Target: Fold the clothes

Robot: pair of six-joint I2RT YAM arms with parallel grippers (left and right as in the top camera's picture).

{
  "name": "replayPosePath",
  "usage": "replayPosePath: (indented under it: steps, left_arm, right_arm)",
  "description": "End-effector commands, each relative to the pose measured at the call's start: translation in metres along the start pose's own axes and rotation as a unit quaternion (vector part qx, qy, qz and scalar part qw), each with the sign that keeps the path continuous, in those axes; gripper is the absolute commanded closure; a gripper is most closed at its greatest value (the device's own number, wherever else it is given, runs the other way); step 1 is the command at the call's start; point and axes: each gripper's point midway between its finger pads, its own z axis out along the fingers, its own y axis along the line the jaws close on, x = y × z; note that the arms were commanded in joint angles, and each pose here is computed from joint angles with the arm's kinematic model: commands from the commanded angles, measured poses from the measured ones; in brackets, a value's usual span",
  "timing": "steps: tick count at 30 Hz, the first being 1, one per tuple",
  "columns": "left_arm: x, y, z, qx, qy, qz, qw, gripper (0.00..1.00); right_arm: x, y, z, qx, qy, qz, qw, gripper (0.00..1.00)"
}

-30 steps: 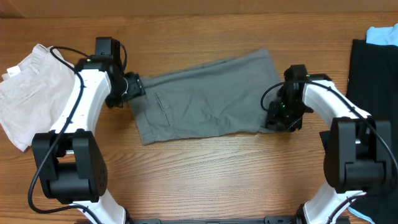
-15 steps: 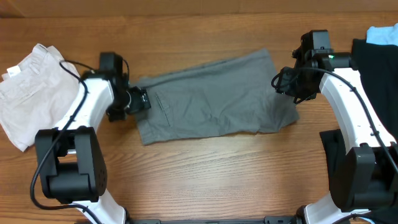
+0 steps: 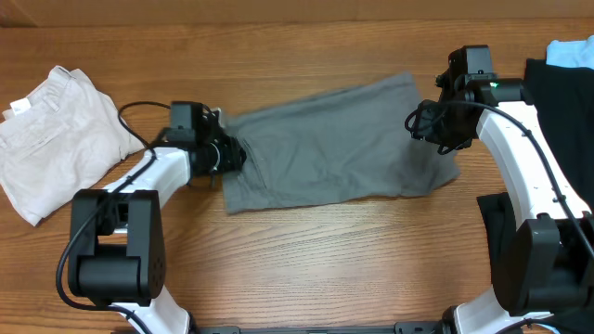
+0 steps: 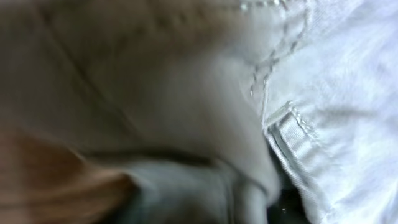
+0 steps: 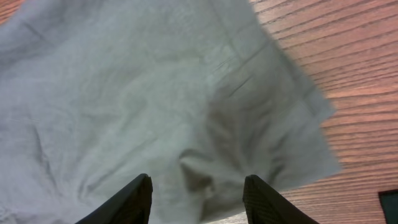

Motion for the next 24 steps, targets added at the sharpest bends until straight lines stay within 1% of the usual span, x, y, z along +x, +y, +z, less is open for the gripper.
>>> replayPosePath:
  steps: [1,3,7,10,11,15,17,18,21,24]
  left_arm:
    - [0.022,0.0,0.009,0.009,0.036,-0.002,0.999,0.96]
    - [0.02,0.005,0.003,0.002,0.04,-0.012,0.999,0.96]
    - [0.009,0.018,-0.024,-0.029,0.049,-0.039,0.998,0.96]
    - [-0.004,0.016,-0.057,-0.038,0.057,-0.059,0.996,0.96]
    - [-0.013,0.012,-0.072,-0.04,0.055,-0.064,0.996,0.96]
    - [-0.041,0.001,-0.118,-0.06,0.043,-0.065,0.995,0.96]
    - [-0.048,0.001,-0.131,-0.075,0.039,-0.062,0.995,0.96]
    - [-0.053,0.003,-0.139,-0.091,0.034,-0.056,0.994,0.96]
    - [-0.062,0.009,-0.155,-0.126,0.023,-0.041,0.991,0.96]
    - [-0.07,0.006,-0.167,-0.129,0.013,-0.04,0.991,0.96]
  right_arm:
    - [-0.006,0.0,-0.005,-0.001,-0.012,-0.002,1.0,0.49]
    - [-0.005,0.001,-0.005,-0.001,-0.011,-0.008,1.0,0.49]
    - [0.0,0.014,-0.005,-0.023,-0.004,-0.054,0.998,0.49]
    - [0.011,0.044,-0.005,-0.081,0.012,-0.1,0.992,0.49]
    - [0.017,0.061,-0.006,-0.104,0.018,-0.12,0.987,0.49]
    - [0.039,0.098,0.003,-0.119,0.038,-0.167,0.978,0.5]
    - [0.049,0.114,0.006,-0.13,0.048,-0.186,0.973,0.5]
    - [0.059,0.131,0.009,-0.144,0.056,-0.203,0.967,0.5]
    - [0.07,0.152,0.016,-0.151,0.061,-0.197,0.967,0.5]
    - [0.08,0.17,0.021,-0.174,0.065,-0.199,0.962,0.51]
